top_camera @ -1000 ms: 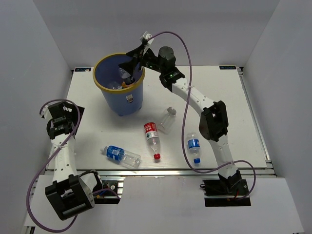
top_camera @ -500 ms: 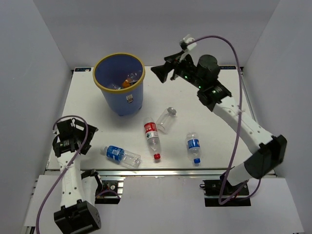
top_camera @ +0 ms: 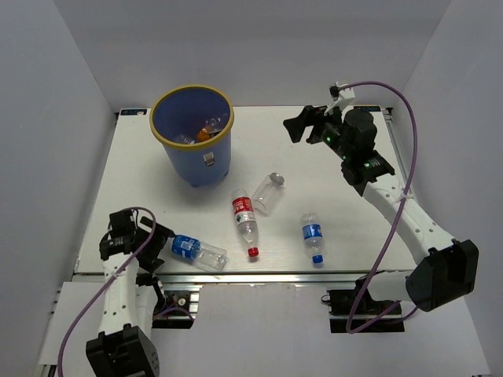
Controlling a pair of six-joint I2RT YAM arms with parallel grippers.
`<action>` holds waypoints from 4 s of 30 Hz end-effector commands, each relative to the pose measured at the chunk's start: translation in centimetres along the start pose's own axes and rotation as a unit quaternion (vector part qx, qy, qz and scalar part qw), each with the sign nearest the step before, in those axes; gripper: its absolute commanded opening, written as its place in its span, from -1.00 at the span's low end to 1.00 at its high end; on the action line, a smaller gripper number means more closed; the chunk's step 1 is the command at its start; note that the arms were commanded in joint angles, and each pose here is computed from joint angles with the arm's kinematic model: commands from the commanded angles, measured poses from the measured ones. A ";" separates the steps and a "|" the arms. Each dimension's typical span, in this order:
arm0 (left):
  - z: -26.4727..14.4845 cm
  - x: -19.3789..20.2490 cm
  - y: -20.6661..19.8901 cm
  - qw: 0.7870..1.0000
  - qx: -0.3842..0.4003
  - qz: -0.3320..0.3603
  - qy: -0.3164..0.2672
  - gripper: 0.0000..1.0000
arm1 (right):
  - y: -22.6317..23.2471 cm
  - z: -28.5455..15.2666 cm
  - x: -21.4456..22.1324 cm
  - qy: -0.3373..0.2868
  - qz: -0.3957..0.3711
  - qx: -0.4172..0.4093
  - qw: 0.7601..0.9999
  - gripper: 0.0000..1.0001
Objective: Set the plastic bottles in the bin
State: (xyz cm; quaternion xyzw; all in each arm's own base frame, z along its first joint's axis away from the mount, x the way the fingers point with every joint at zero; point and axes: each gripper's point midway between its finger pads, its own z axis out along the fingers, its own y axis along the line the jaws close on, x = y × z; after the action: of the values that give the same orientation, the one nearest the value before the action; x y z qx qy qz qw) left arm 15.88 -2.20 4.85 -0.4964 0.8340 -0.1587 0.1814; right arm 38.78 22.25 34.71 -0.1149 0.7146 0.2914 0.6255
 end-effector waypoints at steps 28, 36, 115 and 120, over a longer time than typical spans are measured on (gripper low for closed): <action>0.4 -1.1 -10.4 0.991 0.051 0.117 -0.035 -1.00 | -7.4 -2.2 1.7 0.013 0.041 0.076 0.996 0.79; -17.5 -5.1 -26.9 0.903 0.328 0.224 -0.163 -1.00 | -8.9 -4.1 1.7 0.015 -0.003 0.088 0.996 0.79; 0.4 -12.8 -9.0 0.983 0.026 0.045 -0.178 0.96 | 17.6 10.6 -6.0 -0.046 -0.131 -0.284 0.949 -0.31; -0.2 -11.8 -9.9 0.982 0.067 0.065 -0.167 0.96 | 20.1 15.2 -8.9 -0.119 -0.149 -0.271 0.944 -0.17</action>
State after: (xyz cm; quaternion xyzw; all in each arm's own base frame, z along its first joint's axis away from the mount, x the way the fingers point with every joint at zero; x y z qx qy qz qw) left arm 27.92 4.47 9.37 -0.4755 0.8113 -0.0869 0.3290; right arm 41.17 43.93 46.94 -0.3557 0.5233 0.4101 0.6569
